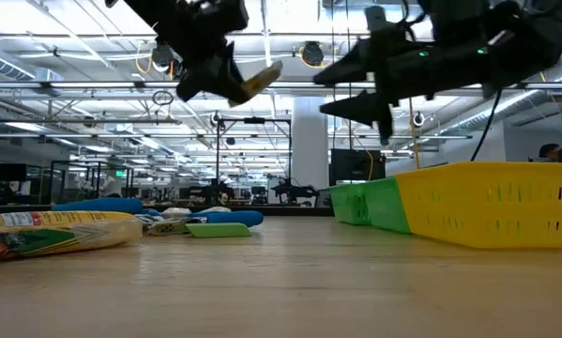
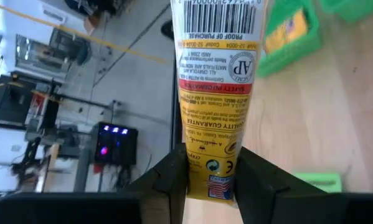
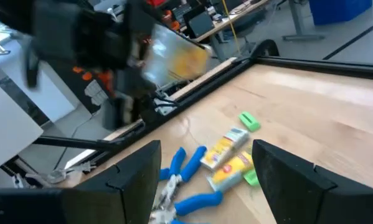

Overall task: Pick & Place School Supplies
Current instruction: Put the yellow crayon box into the top green bin

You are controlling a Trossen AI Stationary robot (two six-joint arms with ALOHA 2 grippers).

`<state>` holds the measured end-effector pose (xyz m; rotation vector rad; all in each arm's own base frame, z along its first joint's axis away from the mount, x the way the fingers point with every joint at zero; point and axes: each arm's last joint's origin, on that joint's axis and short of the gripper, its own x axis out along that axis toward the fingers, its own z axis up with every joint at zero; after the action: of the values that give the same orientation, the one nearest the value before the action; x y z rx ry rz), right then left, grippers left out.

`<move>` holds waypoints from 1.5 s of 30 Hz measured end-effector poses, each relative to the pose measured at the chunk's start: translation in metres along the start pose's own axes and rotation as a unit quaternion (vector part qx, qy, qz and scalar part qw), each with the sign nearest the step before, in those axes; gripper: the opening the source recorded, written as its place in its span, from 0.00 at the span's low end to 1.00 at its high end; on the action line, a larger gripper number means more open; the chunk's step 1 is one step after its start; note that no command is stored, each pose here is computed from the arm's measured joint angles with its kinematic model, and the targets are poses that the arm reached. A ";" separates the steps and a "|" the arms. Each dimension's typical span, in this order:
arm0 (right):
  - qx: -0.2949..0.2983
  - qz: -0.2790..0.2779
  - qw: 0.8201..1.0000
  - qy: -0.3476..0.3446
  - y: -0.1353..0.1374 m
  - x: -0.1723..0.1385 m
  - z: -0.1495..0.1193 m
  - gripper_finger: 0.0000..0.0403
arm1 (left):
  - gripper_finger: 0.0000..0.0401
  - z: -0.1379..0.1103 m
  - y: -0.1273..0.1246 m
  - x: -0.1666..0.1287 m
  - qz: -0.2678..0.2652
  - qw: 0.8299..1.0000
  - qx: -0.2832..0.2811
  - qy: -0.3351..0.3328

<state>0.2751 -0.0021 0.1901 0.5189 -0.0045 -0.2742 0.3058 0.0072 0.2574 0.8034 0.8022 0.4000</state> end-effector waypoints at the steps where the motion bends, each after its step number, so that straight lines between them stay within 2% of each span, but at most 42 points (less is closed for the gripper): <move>1: -0.004 0.001 1.000 -0.001 0.002 0.005 0.001 0.60 | 0.28 -0.001 -0.003 0.003 0.003 1.000 0.011 0.012; 8: -0.009 -0.006 1.000 -0.011 0.007 0.036 0.004 0.60 | 0.28 -0.003 -0.029 0.027 0.039 0.991 0.095 0.088; 12: -0.003 -0.009 1.000 -0.015 0.003 0.041 0.001 0.60 | 0.28 -0.003 -0.043 0.034 0.055 0.983 0.134 0.116; 23: 0.016 -0.025 1.000 -0.010 -0.005 0.045 -0.002 0.60 | 0.28 0.005 -0.046 0.041 0.078 0.987 0.111 0.090; 35: 0.014 -0.029 0.999 -0.008 -0.007 0.045 -0.002 0.60 | 0.28 0.021 -0.049 0.033 0.083 0.989 0.121 0.030; 39: 0.015 -0.026 1.000 -0.010 -0.007 0.045 -0.002 0.54 | 0.28 0.022 -0.050 0.034 0.068 0.991 0.115 0.016; 45: 0.015 -0.024 1.000 -0.009 -0.007 0.045 -0.002 0.39 | 0.28 0.022 -0.050 0.034 0.067 0.992 0.108 0.015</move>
<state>0.3168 -0.0185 0.1825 0.5466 -0.0141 -0.3259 0.3454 -0.0153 0.2123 1.0591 0.8318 0.4515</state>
